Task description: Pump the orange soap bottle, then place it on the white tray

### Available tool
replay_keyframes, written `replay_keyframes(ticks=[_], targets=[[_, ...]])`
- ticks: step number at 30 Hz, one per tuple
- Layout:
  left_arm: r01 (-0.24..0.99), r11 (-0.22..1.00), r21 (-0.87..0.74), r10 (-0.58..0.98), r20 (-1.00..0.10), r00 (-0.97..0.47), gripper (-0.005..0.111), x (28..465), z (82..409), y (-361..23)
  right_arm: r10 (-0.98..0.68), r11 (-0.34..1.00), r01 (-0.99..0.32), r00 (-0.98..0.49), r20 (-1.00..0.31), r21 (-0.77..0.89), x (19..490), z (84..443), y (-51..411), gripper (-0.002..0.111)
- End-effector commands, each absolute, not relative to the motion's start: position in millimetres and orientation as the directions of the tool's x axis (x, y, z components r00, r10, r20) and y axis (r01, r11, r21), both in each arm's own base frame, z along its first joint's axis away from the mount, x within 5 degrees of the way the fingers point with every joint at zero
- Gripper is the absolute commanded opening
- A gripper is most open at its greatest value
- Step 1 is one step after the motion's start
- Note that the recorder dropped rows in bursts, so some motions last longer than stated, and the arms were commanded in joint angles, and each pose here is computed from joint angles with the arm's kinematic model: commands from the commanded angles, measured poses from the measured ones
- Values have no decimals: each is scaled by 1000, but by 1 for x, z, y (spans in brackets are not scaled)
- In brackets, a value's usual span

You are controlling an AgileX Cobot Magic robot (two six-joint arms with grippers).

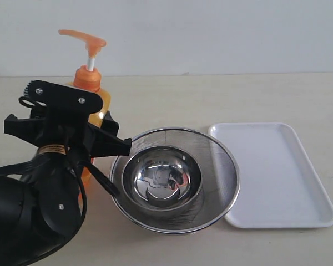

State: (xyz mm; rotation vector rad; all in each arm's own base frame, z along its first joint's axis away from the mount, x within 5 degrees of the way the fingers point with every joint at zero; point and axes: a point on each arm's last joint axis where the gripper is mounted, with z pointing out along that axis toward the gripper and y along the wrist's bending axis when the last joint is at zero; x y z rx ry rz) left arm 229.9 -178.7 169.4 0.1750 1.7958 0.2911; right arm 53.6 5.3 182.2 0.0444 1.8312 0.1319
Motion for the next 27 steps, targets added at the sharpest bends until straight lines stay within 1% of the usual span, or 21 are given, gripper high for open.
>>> replay_keyframes(ticks=[1, 16, 19, 21, 23, 25, 26, 27], targets=[[-59, 948, 314, 302, -941, -152, 5, 232, 175, -183, 93, 994, -36, -247, -965, 105, 54, 183, 5, 0], [-71, 947, 312, 300, -943, -144, 5, 233, 176, -182, 93, 994, -36, -247, -965, 105, 54, 183, 5, 0], [-71, 947, 312, 300, -943, -144, 5, 233, 176, -182, 114, 992, -36, -221, -969, 125, 54, 186, 5, 0], [-71, 947, 312, 300, -943, -144, 5, 233, 176, -182, 128, 990, -36, -169, -977, 136, 55, 190, 5, 0], [-71, 947, 312, 300, -943, -144, 5, 233, 176, -182, 151, 988, -34, -45, -988, 152, 56, 202, 3, 0], [-71, 947, 312, 300, -943, -144, 5, 233, 176, -182, 237, 971, -40, 69, -969, 235, 56, 212, 1, 0], [-71, 947, 312, 300, -943, -144, 5, 233, 176, -182, 322, 947, -52, 125, -939, 317, 56, 218, 0, 0], [-71, 947, 312, 300, -943, -144, 5, 233, 176, -182, 366, 931, -62, 164, -916, 360, 55, 221, -1, 0]])
